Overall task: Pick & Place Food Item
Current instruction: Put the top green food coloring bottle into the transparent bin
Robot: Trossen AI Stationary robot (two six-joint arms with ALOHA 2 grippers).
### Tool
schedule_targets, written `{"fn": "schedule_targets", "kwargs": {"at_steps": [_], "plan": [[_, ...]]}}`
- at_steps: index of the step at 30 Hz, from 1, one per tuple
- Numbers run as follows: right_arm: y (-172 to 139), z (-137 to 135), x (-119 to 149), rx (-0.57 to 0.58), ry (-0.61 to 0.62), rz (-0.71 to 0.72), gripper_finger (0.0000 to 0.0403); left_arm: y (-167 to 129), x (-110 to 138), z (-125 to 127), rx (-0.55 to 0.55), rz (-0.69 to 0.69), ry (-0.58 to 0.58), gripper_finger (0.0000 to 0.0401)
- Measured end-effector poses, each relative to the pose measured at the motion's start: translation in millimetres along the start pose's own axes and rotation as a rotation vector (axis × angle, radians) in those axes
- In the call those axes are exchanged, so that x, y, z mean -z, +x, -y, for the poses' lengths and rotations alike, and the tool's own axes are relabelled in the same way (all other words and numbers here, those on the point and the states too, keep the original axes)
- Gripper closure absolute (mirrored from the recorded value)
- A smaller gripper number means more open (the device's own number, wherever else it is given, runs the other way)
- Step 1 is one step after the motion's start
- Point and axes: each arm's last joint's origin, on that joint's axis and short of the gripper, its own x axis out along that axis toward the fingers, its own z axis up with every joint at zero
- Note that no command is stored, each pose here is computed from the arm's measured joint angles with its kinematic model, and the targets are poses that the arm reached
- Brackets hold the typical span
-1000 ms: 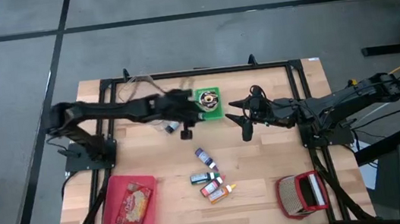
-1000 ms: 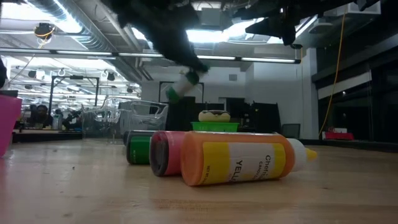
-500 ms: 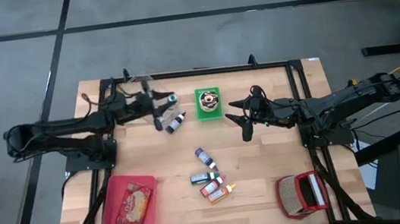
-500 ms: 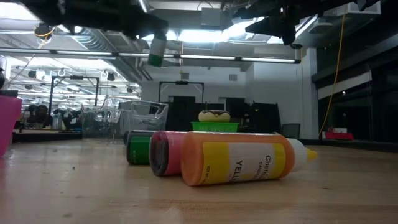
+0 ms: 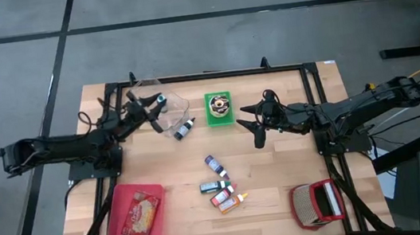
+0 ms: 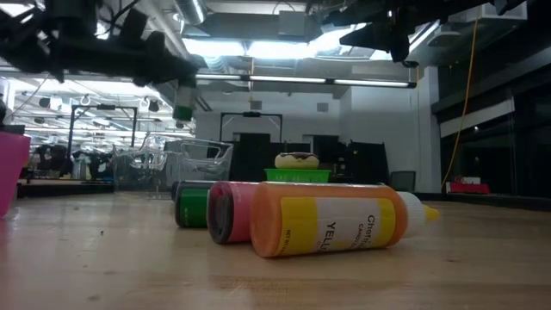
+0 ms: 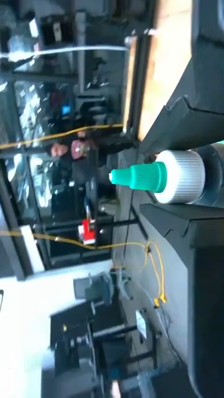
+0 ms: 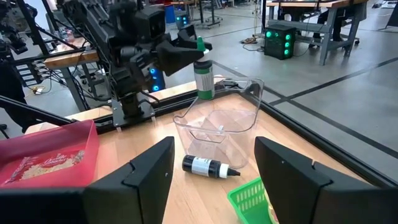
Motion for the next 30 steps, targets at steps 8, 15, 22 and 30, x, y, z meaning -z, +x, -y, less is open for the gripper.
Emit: {"fn": "schedule_targets", "kwargs": {"at_steps": [8,15,22,30], "plan": [[0.0,0.0,0.0,0.0,-0.003,0.0,0.0176,-22.1,32.4,-5.7,-0.11,-0.021,-0.057,0.0293],[0.0,0.1,0.0,0.001,-0.003,-0.001,0.0176,-24.1,38.8,-5.6,-0.109,-0.06,-0.067,0.0293],[0.0,0.1,0.1,0.001,-0.004,-0.001,0.0176,-23.9,39.0,-3.0,-0.021,-0.058,-0.082,0.0293],[0.0,0.1,0.1,0.001,-0.004,-0.001,0.0176,-22.1,39.6,-6.4,0.138,-0.042,0.024,0.0293]]}}
